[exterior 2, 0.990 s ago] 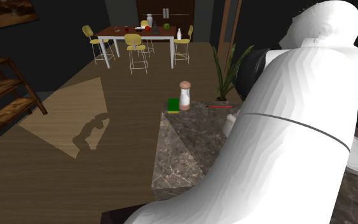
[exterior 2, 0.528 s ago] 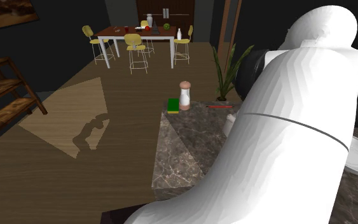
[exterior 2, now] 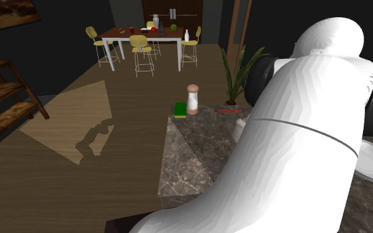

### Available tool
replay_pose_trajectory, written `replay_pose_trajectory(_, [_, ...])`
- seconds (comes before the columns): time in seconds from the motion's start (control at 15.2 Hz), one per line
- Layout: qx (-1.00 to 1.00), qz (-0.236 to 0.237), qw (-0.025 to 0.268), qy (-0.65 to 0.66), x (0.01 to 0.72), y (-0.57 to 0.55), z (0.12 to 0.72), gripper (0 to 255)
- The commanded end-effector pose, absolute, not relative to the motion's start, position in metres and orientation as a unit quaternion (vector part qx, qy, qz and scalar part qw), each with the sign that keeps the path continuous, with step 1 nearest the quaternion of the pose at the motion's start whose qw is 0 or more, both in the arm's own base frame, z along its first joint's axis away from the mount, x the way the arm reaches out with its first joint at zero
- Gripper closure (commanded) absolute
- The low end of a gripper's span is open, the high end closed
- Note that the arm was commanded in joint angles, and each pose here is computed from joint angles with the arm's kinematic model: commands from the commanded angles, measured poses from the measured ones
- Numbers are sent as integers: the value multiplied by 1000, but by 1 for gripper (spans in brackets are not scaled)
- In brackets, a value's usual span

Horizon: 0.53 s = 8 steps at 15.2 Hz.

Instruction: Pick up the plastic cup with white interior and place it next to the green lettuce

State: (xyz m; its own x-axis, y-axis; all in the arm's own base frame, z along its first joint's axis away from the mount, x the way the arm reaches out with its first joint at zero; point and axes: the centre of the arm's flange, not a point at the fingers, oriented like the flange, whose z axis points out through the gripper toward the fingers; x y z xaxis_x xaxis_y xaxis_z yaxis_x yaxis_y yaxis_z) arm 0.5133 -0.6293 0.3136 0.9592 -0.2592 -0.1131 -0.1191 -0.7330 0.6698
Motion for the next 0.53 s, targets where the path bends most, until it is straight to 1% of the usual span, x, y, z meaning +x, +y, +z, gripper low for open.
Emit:
replay_pose_trajectory(0.0, [925, -99, 351, -102, 513, -629, 304, 255])
replay_pose_trajectory(0.46, [925, -99, 351, -102, 513, -629, 267, 255])
